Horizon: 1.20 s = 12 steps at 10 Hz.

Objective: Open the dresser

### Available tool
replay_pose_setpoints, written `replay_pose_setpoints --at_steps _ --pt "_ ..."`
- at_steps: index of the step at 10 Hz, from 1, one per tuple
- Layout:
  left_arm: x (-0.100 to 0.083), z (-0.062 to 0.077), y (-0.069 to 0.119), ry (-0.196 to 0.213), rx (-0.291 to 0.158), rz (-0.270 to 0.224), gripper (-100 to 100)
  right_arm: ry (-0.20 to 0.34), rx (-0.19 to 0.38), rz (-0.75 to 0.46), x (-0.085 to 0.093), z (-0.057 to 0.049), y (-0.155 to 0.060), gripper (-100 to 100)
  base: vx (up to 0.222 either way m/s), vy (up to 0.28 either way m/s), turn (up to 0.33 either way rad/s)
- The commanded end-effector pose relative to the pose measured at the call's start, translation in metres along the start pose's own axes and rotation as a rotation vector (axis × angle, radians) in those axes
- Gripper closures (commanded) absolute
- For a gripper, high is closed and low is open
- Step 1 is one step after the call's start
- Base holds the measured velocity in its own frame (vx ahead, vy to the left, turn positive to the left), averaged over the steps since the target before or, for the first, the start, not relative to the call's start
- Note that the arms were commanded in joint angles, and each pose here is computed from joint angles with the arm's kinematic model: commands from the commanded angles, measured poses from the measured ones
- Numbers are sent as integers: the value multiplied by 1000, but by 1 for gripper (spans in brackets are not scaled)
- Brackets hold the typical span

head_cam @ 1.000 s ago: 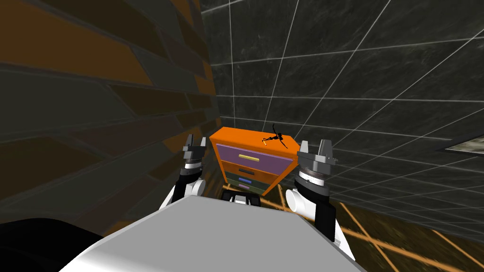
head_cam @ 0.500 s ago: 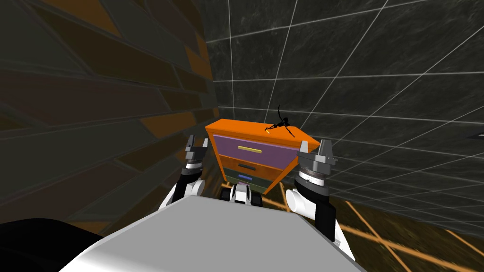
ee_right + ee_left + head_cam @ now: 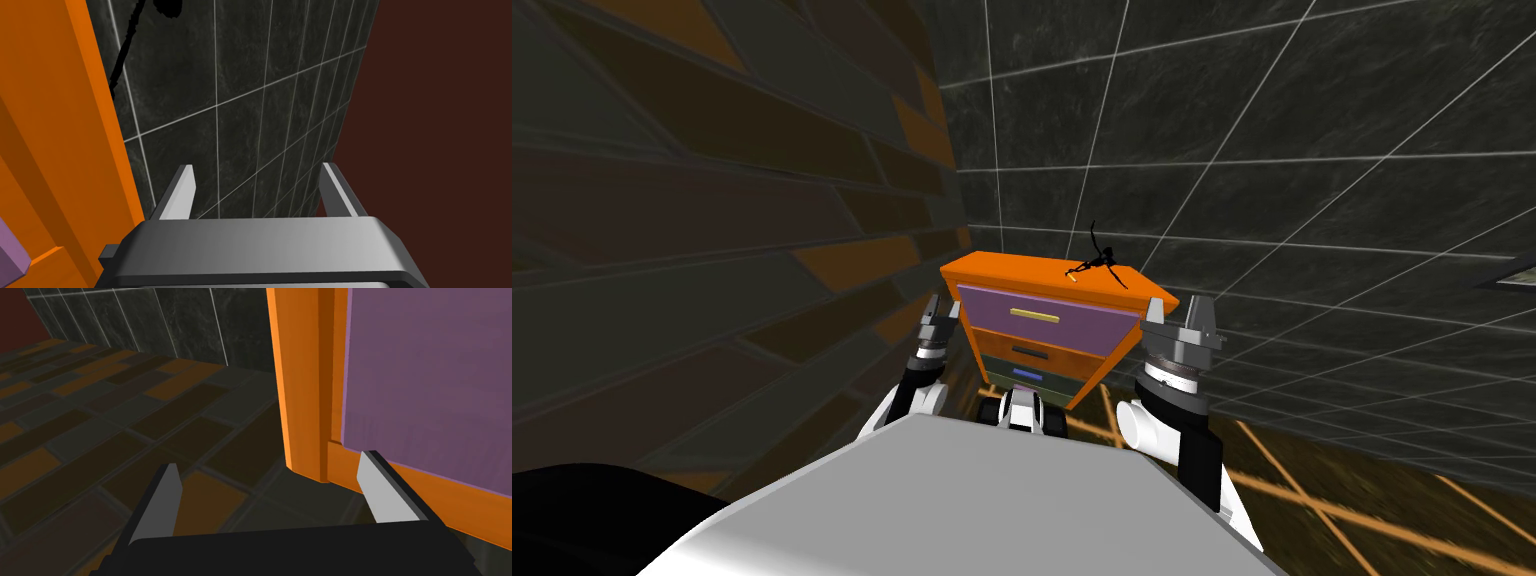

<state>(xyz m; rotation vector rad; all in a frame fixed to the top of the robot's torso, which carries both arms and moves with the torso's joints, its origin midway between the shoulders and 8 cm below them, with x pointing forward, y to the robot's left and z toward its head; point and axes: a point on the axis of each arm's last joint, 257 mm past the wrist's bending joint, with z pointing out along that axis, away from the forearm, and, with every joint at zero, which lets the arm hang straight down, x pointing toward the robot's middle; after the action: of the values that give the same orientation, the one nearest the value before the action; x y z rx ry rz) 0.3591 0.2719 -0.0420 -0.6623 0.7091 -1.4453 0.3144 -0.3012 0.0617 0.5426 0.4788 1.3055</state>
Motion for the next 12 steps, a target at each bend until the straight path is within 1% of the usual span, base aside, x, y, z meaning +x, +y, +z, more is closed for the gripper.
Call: replay_pose_setpoints --at_steps 1,2,4,6,7,9,10,12 --pt "1 -14 27 12 -51 8 -100 0 0 0 0 0 0 0 -1 -31 -29" --pt "1 -18 37 16 -71 11 -100 0 0 0 0 0 0 0 3 -33 -31" --pt "1 -23 48 21 -91 15 -100 0 0 0 0 0 0 0 -1 -29 -16" --pt "3 -34 68 31 -128 22 -100 0 0 0 0 0 0 0 0 -26 -21" --pt "2 -35 70 30 -134 22 -100 0 0 0 0 0 0 0 -1 -23 -15" --pt "3 -46 89 40 -171 28 -100 0 0 0 0 0 0 0 0 -28 -27" --pt "3 -48 92 39 -178 29 -100 0 0 0 0 0 0 0 -2 -23 -7" --pt "4 -59 111 48 -214 34 -100 0 0 0 0 0 0 0 -1 -26 -28"
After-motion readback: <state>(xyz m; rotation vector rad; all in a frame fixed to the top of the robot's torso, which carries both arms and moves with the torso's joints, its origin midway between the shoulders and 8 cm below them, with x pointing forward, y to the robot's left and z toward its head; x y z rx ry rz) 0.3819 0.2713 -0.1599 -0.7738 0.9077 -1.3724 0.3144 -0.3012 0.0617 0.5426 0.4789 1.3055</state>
